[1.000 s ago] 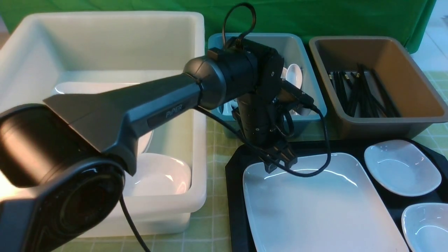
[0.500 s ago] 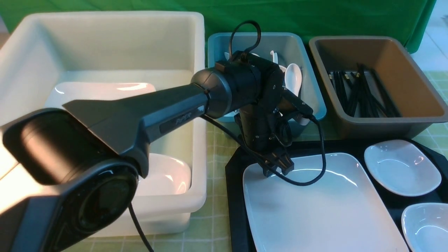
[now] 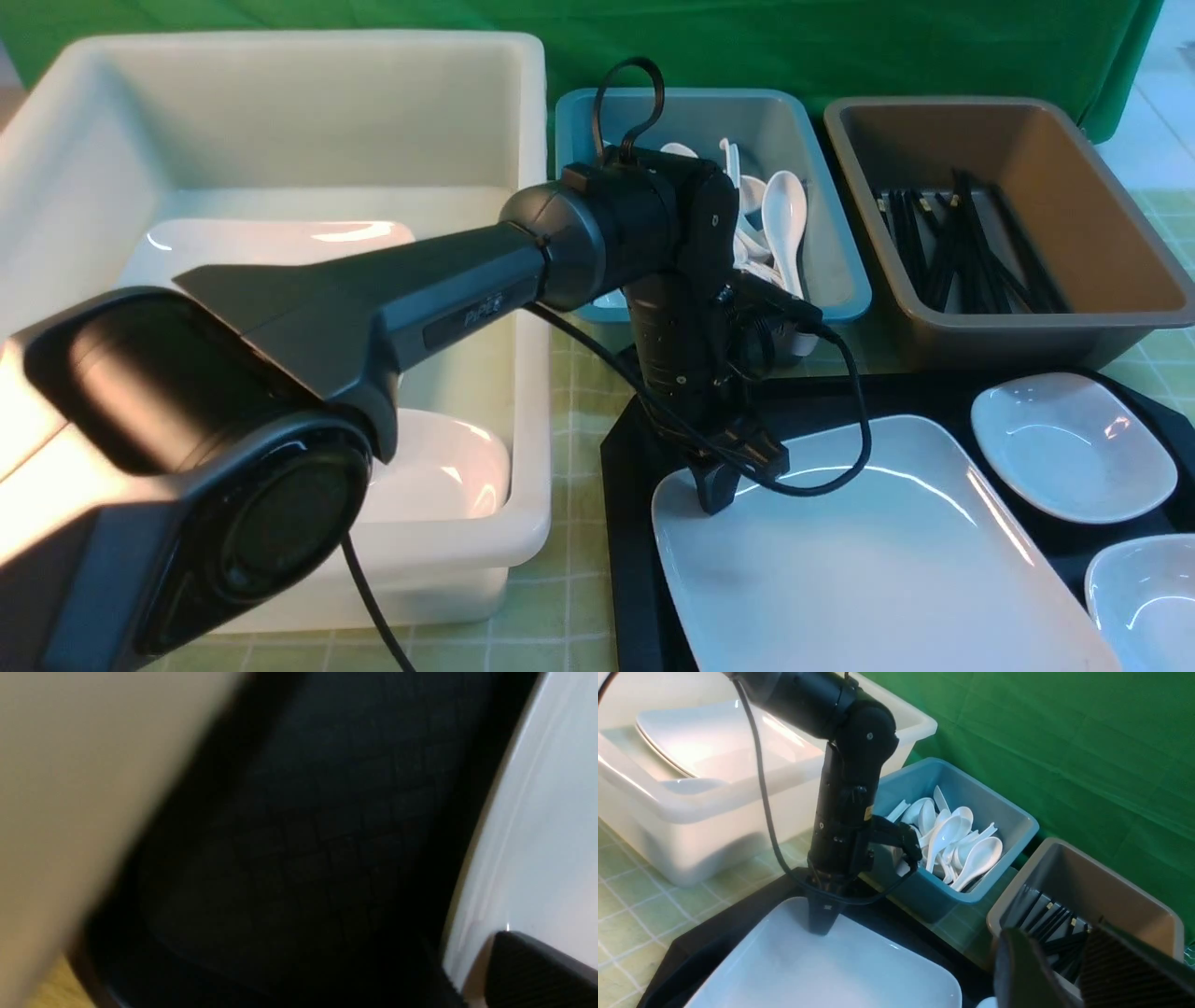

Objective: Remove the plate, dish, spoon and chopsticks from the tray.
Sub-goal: Use the left arm to grab a plate from the dinner plate, then use the left arm to put the plate into the large storage box on the left

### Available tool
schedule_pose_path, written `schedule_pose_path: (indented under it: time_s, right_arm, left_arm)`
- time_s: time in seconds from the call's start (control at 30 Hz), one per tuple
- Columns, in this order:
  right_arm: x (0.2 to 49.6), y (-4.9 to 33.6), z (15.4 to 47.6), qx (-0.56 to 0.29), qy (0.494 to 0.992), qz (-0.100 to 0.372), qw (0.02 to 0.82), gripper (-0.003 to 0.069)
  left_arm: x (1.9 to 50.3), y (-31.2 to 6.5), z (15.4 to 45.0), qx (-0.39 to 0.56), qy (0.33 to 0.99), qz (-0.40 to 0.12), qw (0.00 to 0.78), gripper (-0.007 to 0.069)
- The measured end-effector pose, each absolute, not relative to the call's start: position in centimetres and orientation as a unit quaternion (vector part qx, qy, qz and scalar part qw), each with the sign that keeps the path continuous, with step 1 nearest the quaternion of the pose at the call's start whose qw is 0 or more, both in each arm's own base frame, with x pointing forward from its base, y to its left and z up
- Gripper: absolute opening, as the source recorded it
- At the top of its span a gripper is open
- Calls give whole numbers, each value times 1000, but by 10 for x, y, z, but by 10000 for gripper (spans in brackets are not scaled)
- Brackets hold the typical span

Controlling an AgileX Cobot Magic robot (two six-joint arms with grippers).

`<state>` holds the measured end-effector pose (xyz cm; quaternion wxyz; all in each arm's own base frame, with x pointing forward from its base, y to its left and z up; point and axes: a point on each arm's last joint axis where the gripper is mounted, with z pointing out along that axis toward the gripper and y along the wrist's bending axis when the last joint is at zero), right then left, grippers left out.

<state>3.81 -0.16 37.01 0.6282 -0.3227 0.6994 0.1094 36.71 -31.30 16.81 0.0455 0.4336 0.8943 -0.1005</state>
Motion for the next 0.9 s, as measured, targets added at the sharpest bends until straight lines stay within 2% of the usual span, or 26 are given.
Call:
schedule_pose_path:
  time_s: [0.2,0.4,0.7,0.9]
  right_arm:
    - [38,-2,370,-322,700,110,628,200]
    - [38,-2,369,-317,705,113,625,200]
    - [38,-2,369,-312,707,117,624,200]
    - [38,-2,369,-312,708,117,623,200]
  left_arm:
    - [366,-312,168,421,899,-111,35,124]
    - [364,-311,181,403,908,-110,38,97]
    - [355,-306,242,365,918,-123,94,32]
    - [351,-302,262,343,924,-130,111,21]
